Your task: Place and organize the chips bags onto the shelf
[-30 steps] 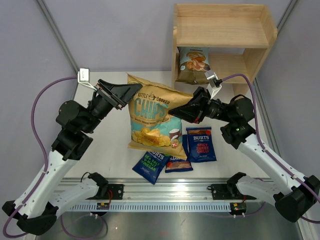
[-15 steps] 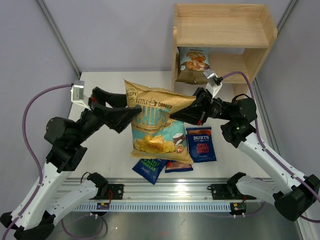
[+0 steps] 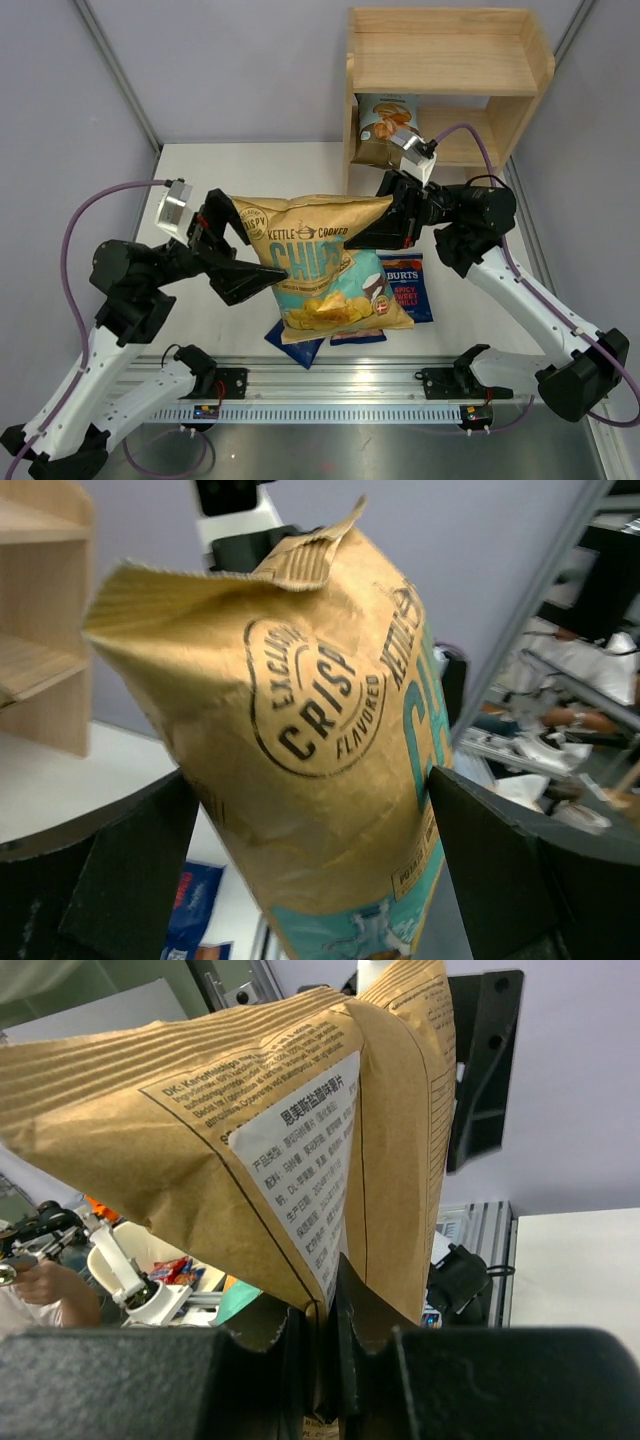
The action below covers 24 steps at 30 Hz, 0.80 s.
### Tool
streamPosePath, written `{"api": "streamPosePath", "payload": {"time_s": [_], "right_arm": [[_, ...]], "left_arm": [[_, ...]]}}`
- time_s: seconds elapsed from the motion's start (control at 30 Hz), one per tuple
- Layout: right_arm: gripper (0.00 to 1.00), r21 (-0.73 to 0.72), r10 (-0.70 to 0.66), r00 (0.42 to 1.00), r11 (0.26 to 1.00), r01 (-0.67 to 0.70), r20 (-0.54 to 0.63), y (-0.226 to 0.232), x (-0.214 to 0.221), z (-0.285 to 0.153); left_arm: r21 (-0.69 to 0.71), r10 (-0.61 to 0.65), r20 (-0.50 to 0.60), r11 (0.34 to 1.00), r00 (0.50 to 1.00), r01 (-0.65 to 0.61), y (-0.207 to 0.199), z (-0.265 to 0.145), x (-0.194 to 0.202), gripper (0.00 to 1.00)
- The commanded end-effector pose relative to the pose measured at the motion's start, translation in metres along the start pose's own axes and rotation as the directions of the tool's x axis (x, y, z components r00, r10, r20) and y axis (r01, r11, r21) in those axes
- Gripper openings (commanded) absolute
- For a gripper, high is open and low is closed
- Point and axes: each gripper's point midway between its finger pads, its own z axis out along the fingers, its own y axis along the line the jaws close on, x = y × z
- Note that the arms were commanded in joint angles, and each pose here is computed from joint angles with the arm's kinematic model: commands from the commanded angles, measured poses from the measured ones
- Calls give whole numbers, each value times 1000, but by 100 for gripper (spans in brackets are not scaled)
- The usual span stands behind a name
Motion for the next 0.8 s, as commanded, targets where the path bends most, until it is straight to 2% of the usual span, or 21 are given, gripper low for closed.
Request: {"api": "streamPosePath", "payload": {"time_s": [0.0, 0.07, 0.13, 0.27, 0.3, 0.33, 0.4, 0.43, 0.53, 0.57, 0.6, 0.63, 0.7, 0.73, 0.77], "right_arm": [[18, -85, -83, 997, 993, 82, -4, 33, -19, 6], [18, -87, -79, 997, 993, 78, -14, 30, -19, 7], [20, -87, -84, 996, 993, 82, -18, 29, -19, 7], [23, -51, -77, 997, 996, 76, -31, 18, -16, 7], [24, -42, -76, 997, 996, 75, -35, 16, -15, 7], [25, -31, -79, 996, 996, 78, -32, 15, -15, 7], [32, 5, -73, 997, 997, 74, -35, 7, -13, 7], [38, 21, -81, 996, 996, 82, -24, 6, -16, 7], [61, 107, -105, 995, 989, 104, -3, -8, -18, 5], [73, 147, -123, 992, 982, 123, -7, -11, -16, 2], [90, 176, -131, 991, 976, 129, 1, -13, -17, 1], [99, 226, -157, 987, 963, 146, 31, -14, -23, -2], [99, 328, -165, 986, 933, 146, 31, -26, -23, -9], [99, 422, -201, 976, 894, 150, 80, -32, -35, -17], [100, 497, -181, 980, 860, 117, 83, -44, -31, -26]], "left_arm": [[171, -146, -82, 972, 986, 158, -18, 7, 15, 99], [223, -163, -91, 958, 982, 180, -21, 10, 15, 99], [204, -198, -85, 956, 976, 212, -16, 12, 16, 98], [127, -190, -40, 973, 981, 194, -5, 12, 14, 65], [113, -176, -30, 977, 984, 179, -3, 11, 14, 48], [84, -184, -17, 979, 983, 185, 2, 12, 13, 41], [71, -173, -1, 983, 985, 172, 4, 11, 12, 34], [55, -176, 11, 983, 984, 175, 7, 11, 11, 28], [26, -177, 51, 984, 983, 176, 10, 9, 7, 18], [11, -183, 64, 983, 981, 183, 13, 9, 5, 16], [-9, -188, 79, 982, 979, 189, 16, 8, 4, 14], [-56, -195, 109, 978, 975, 202, 22, 6, 1, 13], [-90, -193, 142, 974, 971, 207, 25, 4, -6, 8], [-120, -188, 180, 970, 966, 211, 28, 1, -11, 7], [-133, -183, 200, 968, 963, 211, 29, -1, -16, 7]]}}
